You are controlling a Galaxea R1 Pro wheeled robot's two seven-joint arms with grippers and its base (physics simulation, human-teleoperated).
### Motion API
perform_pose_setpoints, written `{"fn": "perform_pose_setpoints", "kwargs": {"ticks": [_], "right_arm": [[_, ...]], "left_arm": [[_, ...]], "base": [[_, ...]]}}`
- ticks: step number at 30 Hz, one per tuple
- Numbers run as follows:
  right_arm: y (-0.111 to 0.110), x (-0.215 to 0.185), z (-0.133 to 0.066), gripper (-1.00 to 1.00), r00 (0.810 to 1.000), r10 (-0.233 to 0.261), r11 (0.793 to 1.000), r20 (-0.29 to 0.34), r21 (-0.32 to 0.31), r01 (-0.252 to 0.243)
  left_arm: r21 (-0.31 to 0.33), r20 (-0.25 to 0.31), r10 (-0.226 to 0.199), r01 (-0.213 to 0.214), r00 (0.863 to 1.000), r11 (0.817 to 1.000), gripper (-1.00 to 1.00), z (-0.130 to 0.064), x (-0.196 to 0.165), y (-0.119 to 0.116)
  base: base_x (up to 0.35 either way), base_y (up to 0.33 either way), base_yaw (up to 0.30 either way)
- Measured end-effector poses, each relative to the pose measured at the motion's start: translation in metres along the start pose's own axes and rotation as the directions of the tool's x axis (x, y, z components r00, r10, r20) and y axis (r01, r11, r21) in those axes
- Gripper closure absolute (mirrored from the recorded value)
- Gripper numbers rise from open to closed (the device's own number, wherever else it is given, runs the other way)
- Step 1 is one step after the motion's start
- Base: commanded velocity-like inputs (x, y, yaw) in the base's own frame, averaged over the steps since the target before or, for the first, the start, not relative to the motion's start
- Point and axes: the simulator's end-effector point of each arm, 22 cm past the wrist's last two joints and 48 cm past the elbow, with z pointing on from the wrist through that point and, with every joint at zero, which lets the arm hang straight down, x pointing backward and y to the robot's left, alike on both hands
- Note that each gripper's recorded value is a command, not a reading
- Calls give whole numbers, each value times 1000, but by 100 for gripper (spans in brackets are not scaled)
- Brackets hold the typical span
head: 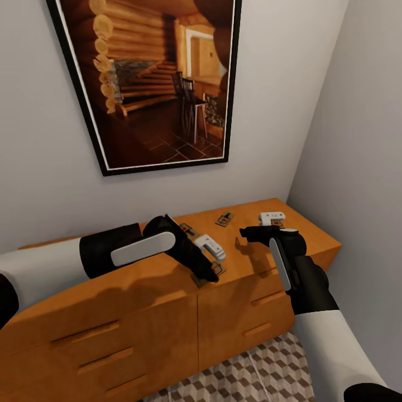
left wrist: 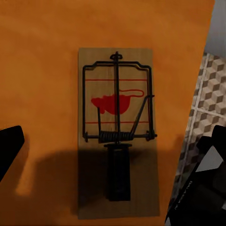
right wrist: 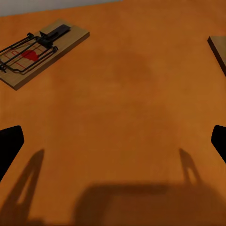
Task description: Take the four mousetraps from the cabinet in the bathroom and place them on the bathroom floor. Make sure all four end up on the same floor surface, and ensure that at least two of them are either under or directly next to the same bathroom sink.
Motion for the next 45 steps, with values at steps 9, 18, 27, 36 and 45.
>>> {"fn": "perform_pose_setpoints", "kwargs": {"ticks": [9, 18, 27, 36, 45], "right_arm": [[0, 0, 0, -100, 1000, 0, 1000, 0, 0, 0], [0, 0, 0, -100, 1000, 0, 1000, 1, 0, 0], [0, 0, 0, -100, 1000, 0, 1000, 0, 0, 0], [0, 0, 0, -100, 1000, 0, 1000, 1, 0, 0], [0, 0, 0, -100, 1000, 0, 1000, 0, 0, 0]], "left_arm": [[10, -12, -9, 9, 1000, 1000, -100, 6, 8, -3], [23, -16, -27, 27, 1000, 999, -100, 13, 16, -6], [27, -2, -56, 56, 998, 998, -100, 11, 17, -1], [24, 0, -62, 62, 998, 998, -100, 10, 17, 2], [11, -2, -54, 54, 999, 998, 100, 10, 19, 5]], "base": [[0, 0, 0], [0, 0, 0], [0, 0, 0], [0, 0, 0], [0, 0, 0]]}}
